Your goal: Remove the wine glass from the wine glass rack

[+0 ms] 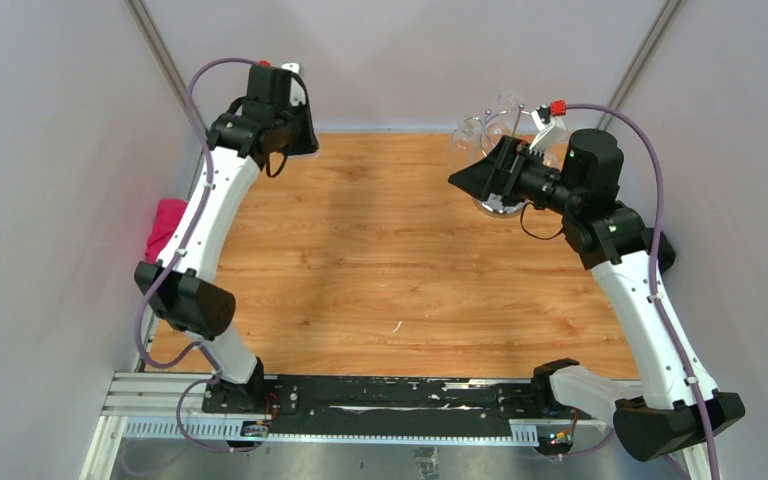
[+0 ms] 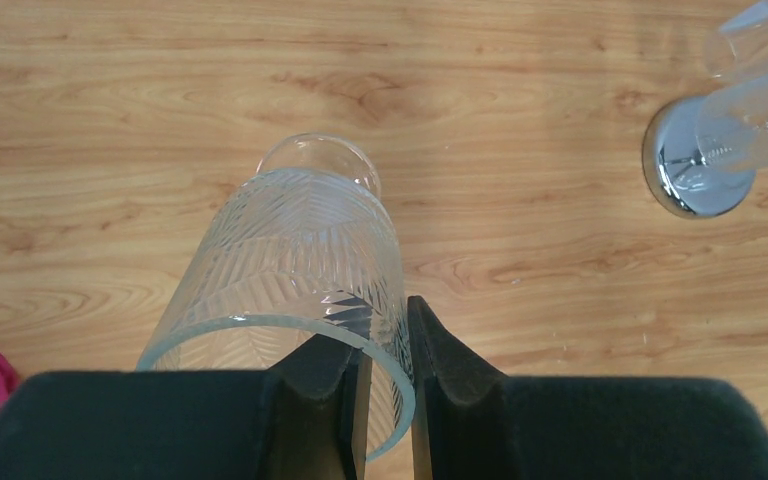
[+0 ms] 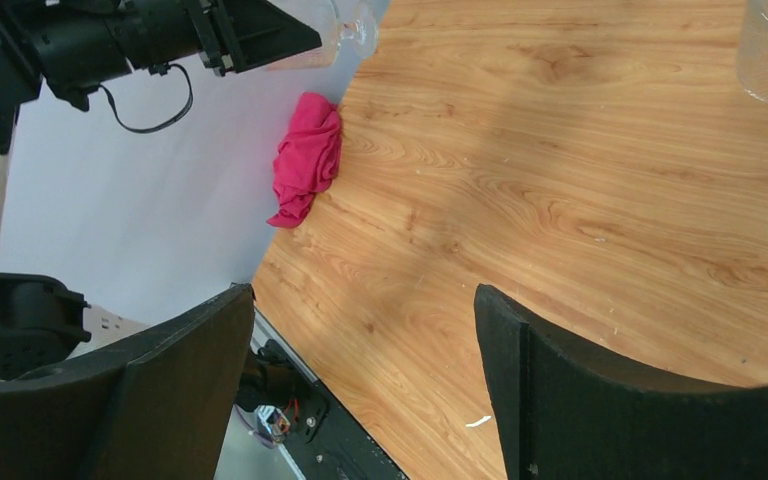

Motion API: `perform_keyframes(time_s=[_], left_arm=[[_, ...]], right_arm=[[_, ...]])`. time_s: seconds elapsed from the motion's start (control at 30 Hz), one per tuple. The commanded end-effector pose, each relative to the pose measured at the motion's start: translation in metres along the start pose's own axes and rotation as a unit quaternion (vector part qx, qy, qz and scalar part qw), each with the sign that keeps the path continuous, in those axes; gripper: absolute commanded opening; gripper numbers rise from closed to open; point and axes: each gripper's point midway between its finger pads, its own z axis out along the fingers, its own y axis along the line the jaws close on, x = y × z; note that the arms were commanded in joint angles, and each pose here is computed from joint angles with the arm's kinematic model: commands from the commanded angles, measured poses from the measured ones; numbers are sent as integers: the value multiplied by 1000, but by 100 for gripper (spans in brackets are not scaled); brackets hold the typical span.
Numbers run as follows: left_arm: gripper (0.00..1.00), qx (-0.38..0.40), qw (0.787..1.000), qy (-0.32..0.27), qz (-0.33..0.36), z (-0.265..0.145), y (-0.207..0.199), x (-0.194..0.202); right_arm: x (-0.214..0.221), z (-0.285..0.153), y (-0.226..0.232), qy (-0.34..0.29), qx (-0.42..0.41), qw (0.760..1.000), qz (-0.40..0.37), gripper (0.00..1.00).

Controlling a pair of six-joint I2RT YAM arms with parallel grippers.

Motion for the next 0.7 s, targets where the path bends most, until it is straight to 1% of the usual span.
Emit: perform_keyframes(time_s=[0.0,0.07,0.13,0.27,0.4,0.5,0.67], left_arm=[[0,6,999,5,34,6,1,-19],[0,10,998,25,49,18,0,-17],[0,6,995,66,70,34,4,-4],[0,2,991,100,85,49,11,11],[0,-4,988,125,86,57,23,23],[0,-21,986,147,81,64,40,31],[0,-36,982,175,55,76,69,41]], right_arm=[[-3,-6,-5,-7,19,1000,-17,86],[-3,-6,-6,-7,21,1000,-16,86],[-3,-7,-6,-6,21,1000,-16,86],[-2,-6,-9,-6,24,1000,-14,87],[-1,-4,-11,-2,25,1000,-11,87],[1,-3,-12,2,25,1000,-7,87],[3,0,-16,6,29,1000,-5,87]])
